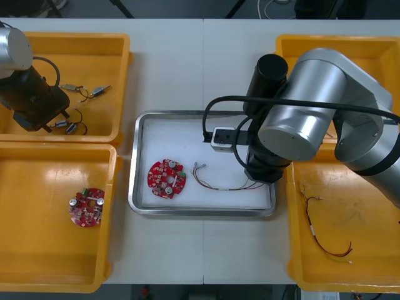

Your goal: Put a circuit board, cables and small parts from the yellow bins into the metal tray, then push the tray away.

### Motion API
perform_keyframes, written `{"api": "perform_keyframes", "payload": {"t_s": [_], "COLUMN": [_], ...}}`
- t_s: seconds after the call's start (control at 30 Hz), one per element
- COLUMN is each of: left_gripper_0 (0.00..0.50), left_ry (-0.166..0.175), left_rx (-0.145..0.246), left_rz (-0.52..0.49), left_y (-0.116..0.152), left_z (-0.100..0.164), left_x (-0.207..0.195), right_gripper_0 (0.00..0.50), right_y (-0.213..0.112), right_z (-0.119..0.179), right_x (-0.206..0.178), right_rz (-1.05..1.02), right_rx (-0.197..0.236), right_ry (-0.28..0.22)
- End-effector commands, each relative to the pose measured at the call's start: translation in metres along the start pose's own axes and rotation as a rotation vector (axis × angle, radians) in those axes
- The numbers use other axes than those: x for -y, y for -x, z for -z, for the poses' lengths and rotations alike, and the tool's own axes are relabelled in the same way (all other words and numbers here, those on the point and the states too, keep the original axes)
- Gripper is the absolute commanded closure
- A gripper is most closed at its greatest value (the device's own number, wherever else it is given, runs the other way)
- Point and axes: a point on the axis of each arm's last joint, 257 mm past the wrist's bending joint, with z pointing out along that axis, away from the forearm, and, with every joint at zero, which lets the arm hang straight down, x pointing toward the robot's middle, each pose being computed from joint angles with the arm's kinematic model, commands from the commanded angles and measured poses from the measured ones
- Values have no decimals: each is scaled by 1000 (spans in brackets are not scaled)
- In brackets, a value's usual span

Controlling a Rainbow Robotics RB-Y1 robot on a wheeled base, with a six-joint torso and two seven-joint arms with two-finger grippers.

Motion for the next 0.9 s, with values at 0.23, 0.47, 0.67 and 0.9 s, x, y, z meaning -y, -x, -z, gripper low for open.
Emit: {"api": "perform_keyframes", "payload": {"t_s": [0.23,0.47,0.67,0.9], "left_gripper_0": [0,500,500,500], "left_ry": [-28,-37,-47,-68], "left_rx": [36,37,39,52], "left_rz": [54,56,55,58], "left_y": [4,4,4,9], "left_z": [8,9,9,12], "left_x": [26,28,30,36], "right_gripper_0": [0,0,0,0], "right_y": [19,-11,-60,-112], "right_z": [74,99,108,115], "right_x": [40,74,109,149], "right_rz": [-134,-229,-394,-593], "right_rx": [188,211,199,177], "right_ry": [-127,-207,-258,-285]}}
